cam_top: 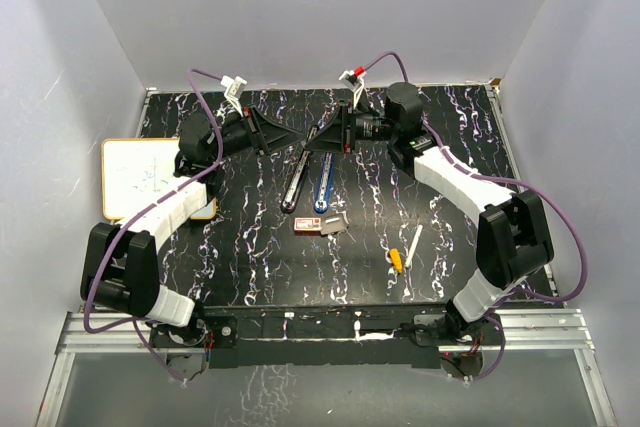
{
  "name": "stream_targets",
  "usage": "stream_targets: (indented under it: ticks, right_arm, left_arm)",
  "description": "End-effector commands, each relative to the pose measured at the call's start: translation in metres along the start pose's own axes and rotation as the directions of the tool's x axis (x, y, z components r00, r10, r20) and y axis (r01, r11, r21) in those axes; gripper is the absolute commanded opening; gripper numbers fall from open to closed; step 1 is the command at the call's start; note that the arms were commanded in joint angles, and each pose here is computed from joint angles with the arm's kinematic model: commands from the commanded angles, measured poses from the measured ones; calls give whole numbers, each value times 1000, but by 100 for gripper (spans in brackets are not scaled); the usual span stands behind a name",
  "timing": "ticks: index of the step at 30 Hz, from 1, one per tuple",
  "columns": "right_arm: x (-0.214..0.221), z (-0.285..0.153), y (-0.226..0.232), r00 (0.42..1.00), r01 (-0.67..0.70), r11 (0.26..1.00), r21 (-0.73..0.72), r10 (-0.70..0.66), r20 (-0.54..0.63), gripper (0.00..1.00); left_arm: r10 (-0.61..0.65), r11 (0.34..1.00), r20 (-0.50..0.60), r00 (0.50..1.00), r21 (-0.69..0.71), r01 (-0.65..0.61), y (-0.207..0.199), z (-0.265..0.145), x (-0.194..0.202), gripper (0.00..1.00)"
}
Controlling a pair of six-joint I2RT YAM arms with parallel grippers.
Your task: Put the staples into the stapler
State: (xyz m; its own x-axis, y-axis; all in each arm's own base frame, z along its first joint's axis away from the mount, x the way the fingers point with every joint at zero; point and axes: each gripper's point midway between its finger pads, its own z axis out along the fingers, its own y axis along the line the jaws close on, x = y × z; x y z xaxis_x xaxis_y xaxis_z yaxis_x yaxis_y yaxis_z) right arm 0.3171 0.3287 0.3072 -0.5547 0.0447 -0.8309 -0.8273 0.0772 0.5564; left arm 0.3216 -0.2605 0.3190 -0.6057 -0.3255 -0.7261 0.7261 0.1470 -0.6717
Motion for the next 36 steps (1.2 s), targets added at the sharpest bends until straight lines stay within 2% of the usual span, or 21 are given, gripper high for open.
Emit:
stream_targets:
  ticks: [1,26,36]
  right_arm:
    - [-15,-3,11,997,74,997,-19,-73,35,13]
    - [-15,-2,9,997,68,998,-14,-67,41,13]
    - [-15,-2,8,997,65,998,-13,-64,43,13]
  left_arm:
    - [89,995,33,995,38,-90,-26,1,-19,35]
    - [115,992,30,993,44,-117,-26,0,-16,25]
    - [116,992,30,993,46,-117,-26,-1,-16,25]
